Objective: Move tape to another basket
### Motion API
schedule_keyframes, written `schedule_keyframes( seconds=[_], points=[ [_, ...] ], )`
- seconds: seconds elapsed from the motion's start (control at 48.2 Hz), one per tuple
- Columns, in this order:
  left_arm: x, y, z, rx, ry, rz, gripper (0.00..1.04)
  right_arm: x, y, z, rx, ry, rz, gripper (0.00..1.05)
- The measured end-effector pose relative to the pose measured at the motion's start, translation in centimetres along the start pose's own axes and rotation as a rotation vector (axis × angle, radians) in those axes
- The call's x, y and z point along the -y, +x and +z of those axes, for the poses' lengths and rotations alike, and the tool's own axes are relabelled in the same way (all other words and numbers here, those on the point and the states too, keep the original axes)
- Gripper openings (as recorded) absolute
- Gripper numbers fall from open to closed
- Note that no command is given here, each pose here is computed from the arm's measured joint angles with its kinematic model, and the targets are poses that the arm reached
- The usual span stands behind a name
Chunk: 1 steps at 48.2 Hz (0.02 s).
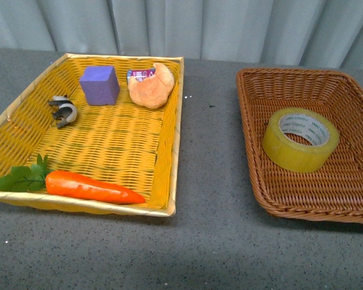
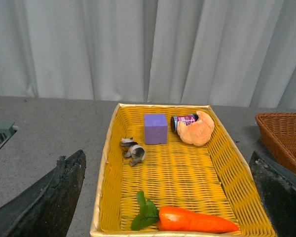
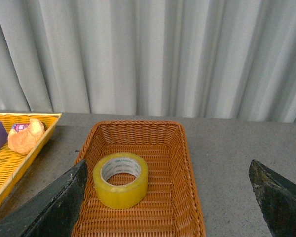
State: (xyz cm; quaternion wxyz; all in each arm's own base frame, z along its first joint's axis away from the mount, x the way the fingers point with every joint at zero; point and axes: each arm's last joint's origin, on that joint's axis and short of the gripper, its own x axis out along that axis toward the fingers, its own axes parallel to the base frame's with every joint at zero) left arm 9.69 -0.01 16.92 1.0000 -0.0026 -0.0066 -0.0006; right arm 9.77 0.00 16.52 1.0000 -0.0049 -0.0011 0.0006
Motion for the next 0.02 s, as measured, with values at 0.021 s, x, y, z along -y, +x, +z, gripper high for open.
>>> schedule_keyframes(
  seconds=[0.021],
  points=[
    [0.0,0.0,0.0,0.0,0.0,0.0,0.98,0.0,0.0,0.0,0.0,0.0,0.0,0.96]
  ],
)
